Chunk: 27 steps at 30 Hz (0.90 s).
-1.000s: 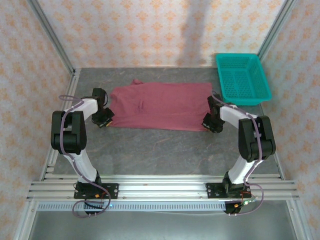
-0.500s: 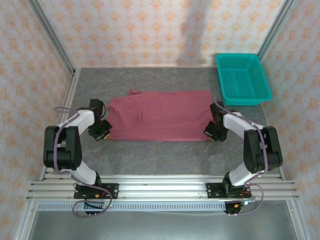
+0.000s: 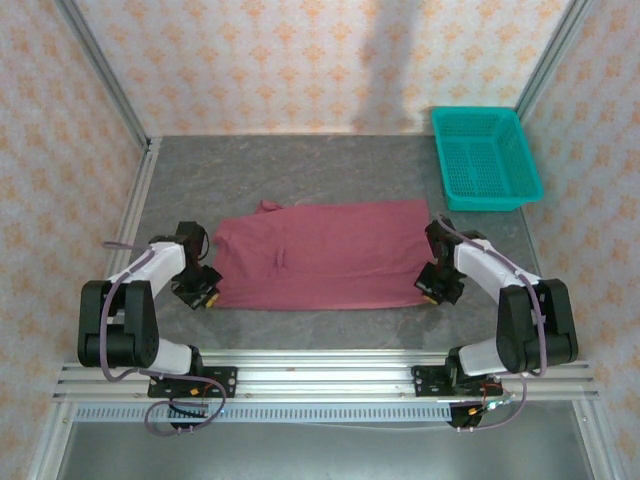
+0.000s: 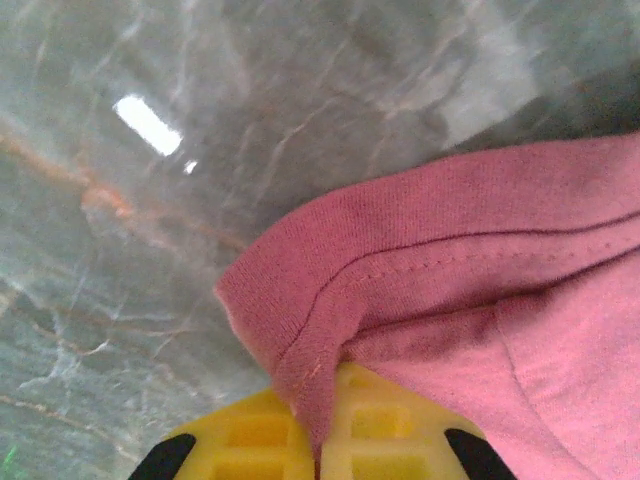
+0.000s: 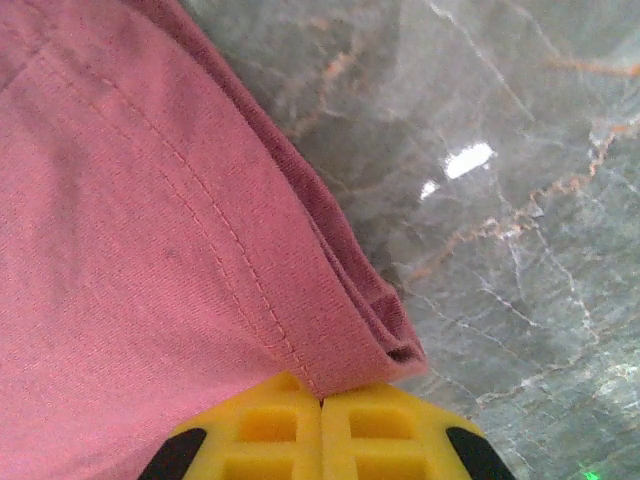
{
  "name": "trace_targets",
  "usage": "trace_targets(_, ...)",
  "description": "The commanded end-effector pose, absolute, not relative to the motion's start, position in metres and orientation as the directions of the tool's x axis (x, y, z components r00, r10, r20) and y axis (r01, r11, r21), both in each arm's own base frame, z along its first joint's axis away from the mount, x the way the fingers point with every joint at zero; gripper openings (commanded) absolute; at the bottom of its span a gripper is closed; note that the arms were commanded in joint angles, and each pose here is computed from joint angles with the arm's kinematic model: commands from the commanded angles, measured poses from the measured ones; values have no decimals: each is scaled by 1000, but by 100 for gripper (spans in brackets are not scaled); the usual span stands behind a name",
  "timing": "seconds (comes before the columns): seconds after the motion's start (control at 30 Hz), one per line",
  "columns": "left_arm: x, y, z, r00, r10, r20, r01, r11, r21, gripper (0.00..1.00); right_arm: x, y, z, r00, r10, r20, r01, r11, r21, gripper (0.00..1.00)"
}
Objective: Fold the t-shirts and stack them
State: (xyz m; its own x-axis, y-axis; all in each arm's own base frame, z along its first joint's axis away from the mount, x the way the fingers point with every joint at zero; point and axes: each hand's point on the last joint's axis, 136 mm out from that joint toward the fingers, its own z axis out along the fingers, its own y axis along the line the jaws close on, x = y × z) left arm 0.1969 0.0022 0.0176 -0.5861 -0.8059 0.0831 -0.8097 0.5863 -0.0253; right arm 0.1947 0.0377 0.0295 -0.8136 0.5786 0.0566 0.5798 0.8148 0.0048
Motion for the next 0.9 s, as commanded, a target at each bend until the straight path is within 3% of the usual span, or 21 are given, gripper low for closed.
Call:
trace_targets(0.0, 179, 9, 23, -560, -826, 64, -826, 563, 33, 22, 172, 25, 31, -793, 605, 70, 600, 796, -80, 5)
trace_targets(0.07, 180, 8, 31, -562, -825, 54, -826, 564, 21, 44, 174, 25, 35, -793, 605, 68, 600, 796, -78, 24)
trace_targets(0.13, 189, 9, 50, -572, -820, 11, -821, 572, -5, 58, 179, 25, 44, -796, 602, 55, 599, 798, -65, 45)
trace_targets(0.3, 253, 14, 153, -599, -762, -245, -750, 641, -160, 75, 208, 39, 95, -830, 557, -36, 553, 829, 78, 73)
trace_targets(0.4, 305, 2, 207, -622, -709, -333, -655, 704, -275, 77, 238, 55, 137, -849, 507, -149, 470, 853, 225, 81)
trace_targets(0.5, 360, -33, 224, -677, -679, -286, -559, 726, -400, 78, 269, 68, 172, -856, 457, -242, 377, 872, 312, 85)
trace_targets(0.6, 410, -68, 210, -706, -682, -193, -525, 686, -503, 74, 298, 80, 186, -875, 390, -286, 291, 897, 332, 85)
trace_targets(0.87, 487, -99, 125, -715, -698, -37, -612, 652, -447, 54, 351, 99, 162, -908, 333, -255, 238, 910, 341, 86)
